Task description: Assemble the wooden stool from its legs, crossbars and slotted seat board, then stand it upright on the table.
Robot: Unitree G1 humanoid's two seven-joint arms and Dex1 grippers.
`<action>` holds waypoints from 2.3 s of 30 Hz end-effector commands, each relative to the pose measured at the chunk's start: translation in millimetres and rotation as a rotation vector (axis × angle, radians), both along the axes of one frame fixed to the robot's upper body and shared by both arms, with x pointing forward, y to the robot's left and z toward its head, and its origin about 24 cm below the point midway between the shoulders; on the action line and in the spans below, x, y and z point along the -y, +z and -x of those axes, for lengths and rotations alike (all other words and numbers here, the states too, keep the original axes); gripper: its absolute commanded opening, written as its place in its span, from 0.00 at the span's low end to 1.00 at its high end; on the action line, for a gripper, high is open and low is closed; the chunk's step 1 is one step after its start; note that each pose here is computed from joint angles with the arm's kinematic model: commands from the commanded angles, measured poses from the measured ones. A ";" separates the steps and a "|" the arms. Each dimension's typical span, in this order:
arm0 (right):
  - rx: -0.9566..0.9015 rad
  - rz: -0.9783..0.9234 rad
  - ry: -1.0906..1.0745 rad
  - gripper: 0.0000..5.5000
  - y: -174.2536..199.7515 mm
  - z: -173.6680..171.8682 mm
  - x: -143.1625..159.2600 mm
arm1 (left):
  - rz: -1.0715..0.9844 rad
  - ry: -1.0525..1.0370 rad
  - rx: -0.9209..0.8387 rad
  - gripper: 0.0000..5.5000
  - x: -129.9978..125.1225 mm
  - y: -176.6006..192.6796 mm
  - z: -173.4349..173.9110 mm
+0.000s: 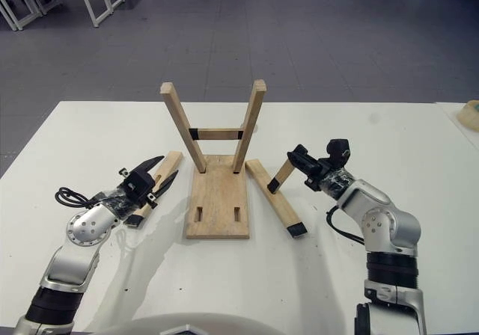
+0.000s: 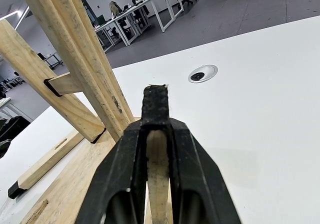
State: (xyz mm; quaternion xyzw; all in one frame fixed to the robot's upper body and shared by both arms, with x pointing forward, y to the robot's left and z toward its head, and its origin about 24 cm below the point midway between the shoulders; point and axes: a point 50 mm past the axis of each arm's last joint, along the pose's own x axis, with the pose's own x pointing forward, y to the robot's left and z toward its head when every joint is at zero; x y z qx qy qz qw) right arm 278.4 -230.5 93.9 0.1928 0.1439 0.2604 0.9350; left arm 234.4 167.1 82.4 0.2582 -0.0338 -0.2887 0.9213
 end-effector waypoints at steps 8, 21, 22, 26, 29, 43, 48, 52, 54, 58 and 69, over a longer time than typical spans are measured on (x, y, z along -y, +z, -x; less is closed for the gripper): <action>-0.047 0.245 -0.093 0.08 -14.3 7.5 -20.2 | -0.010 0.014 0.002 0.42 -0.4 0.3 -1.1; -0.056 0.540 -0.118 0.08 -7.9 25.9 -19.2 | -0.014 0.022 0.002 0.42 0.6 -1.8 1.2; -0.049 0.548 -0.126 0.08 -5.3 24.1 -17.6 | -0.014 0.023 0.003 0.42 0.6 -1.8 1.2; -0.012 0.570 -0.171 0.08 -0.3 17.8 -13.3 | -0.014 0.023 0.008 0.42 1.2 -1.2 0.1; 0.017 0.574 -0.218 0.08 2.4 14.7 -11.0 | -0.012 0.023 0.011 0.42 2.1 -0.6 -0.9; 0.149 0.479 -0.315 0.27 26.4 9.3 -13.6 | -0.010 0.029 0.010 0.42 -0.1 -2.3 -1.7; 0.332 0.413 -0.380 0.45 89.1 -4.3 -27.1 | -0.009 0.037 0.002 0.42 -2.3 -4.9 -1.8; 0.336 0.309 -0.477 0.46 105.8 -32.2 -29.3 | -0.008 0.032 0.003 0.42 0.0 -5.3 -4.2; 0.286 0.319 -0.541 0.46 96.6 -44.7 -24.9 | -0.008 0.035 0.007 0.42 -0.6 -4.9 -4.8; 0.211 0.351 -0.566 0.46 82.4 -53.4 -34.1 | -0.009 0.038 0.007 0.42 -1.0 -4.8 -5.8; 0.618 0.287 -0.602 0.46 154.4 -35.5 -48.5 | -0.013 0.037 0.007 0.42 -2.1 -3.8 -4.1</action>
